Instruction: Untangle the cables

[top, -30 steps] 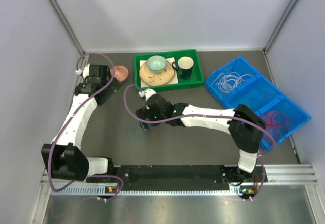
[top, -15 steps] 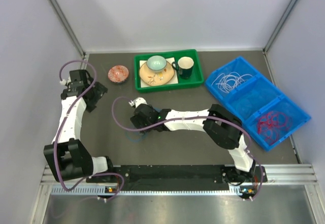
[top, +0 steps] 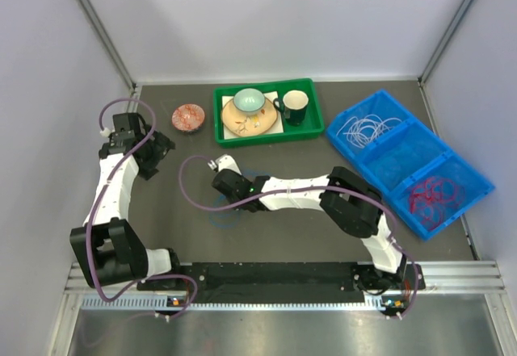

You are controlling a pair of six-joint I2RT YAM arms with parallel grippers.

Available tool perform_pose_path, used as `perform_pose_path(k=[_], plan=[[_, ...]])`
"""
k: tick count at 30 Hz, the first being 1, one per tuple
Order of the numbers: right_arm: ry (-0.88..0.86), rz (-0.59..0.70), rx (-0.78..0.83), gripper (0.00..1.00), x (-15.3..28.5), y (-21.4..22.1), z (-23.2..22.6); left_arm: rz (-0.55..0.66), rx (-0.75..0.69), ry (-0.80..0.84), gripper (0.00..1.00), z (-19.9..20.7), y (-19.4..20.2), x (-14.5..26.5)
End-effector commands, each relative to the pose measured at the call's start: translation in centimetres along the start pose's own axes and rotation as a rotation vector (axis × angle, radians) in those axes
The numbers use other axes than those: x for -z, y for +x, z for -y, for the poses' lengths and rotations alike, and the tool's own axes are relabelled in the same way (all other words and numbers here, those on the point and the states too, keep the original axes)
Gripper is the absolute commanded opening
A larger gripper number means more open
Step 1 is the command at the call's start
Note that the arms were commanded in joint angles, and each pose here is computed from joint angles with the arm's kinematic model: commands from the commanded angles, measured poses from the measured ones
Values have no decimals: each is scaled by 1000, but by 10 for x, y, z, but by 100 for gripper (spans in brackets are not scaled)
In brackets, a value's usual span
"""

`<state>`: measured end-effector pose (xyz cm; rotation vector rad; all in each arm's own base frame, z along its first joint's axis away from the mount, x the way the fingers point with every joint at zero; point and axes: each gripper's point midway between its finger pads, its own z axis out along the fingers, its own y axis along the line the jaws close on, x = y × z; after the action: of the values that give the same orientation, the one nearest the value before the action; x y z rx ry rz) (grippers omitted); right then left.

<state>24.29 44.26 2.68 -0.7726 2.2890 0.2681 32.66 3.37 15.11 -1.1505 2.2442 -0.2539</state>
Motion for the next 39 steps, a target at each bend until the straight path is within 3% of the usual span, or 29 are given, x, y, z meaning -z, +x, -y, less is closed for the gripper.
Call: perform_pose_path(k=[1, 9, 23, 30, 39], plan=[[118, 129, -68, 0, 37, -40, 30, 23, -11, 52, 91, 6, -3, 4], [198, 378, -265, 0, 156, -99, 137, 10, -10, 86, 91, 10, 3, 6], [525, 574, -392, 0, 307, -93, 282, -53, -17, 149, 90, 16, 17, -1], [687, 557, -472, 0, 331, -52, 344, -92, -28, 161, 89, 19, 22, -4], [729, 492, -614, 0, 308, -2, 394, -124, -26, 172, 88, 19, 30, -13]])
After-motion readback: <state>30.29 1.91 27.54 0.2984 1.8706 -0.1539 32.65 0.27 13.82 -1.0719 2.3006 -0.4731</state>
